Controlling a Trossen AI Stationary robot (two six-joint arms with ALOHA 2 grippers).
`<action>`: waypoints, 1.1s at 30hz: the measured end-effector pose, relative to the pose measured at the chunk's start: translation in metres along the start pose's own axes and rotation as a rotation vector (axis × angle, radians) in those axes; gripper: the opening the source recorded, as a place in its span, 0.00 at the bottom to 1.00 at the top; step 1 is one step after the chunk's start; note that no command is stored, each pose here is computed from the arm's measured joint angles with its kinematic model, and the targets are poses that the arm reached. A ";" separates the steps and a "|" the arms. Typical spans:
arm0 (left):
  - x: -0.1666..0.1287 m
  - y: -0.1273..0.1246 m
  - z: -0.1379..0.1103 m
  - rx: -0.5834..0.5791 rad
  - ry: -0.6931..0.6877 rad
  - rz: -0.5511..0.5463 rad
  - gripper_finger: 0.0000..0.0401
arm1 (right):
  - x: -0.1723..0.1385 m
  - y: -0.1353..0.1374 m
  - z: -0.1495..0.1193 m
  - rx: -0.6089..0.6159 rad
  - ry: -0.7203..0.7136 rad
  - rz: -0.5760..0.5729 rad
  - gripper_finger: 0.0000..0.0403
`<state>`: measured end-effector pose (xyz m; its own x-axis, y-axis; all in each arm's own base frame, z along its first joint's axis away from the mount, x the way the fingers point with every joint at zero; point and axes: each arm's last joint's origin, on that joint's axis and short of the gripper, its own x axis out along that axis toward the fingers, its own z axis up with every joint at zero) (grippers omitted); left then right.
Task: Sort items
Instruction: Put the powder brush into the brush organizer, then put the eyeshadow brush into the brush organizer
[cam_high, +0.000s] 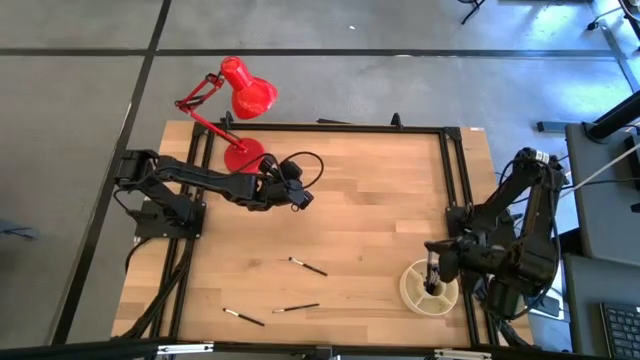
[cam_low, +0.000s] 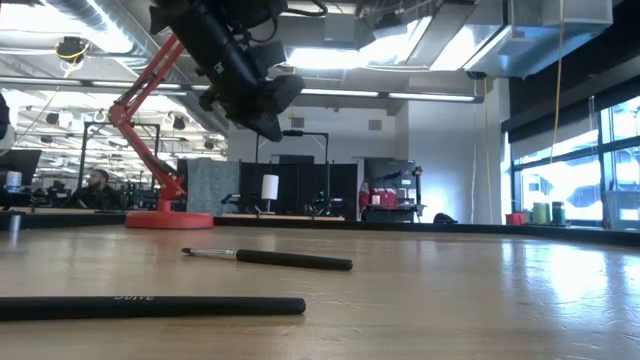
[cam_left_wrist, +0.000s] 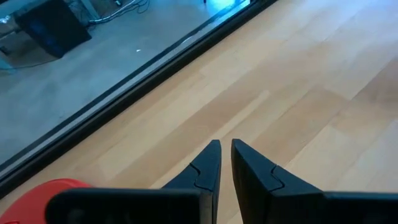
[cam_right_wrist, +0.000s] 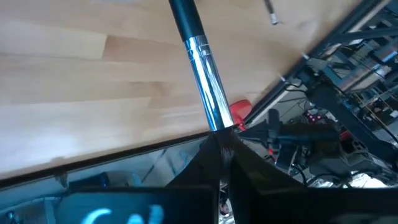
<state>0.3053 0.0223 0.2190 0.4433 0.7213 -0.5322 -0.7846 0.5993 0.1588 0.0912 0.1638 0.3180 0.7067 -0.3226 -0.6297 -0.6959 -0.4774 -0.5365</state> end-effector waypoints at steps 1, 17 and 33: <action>0.000 0.000 0.000 0.000 0.004 -0.006 0.08 | 0.001 0.002 0.001 -0.007 0.005 0.004 0.03; 0.000 -0.001 0.000 0.001 0.012 -0.018 0.08 | -0.004 0.006 0.025 0.041 -0.037 0.025 0.03; -0.003 -0.003 0.008 -0.008 0.009 -0.052 0.08 | -0.003 0.003 0.030 0.117 0.044 -0.083 0.38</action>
<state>0.3099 0.0209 0.2266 0.4799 0.6857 -0.5472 -0.7637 0.6335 0.1241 0.0827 0.1883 0.3015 0.7654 -0.3224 -0.5569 -0.6433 -0.4061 -0.6490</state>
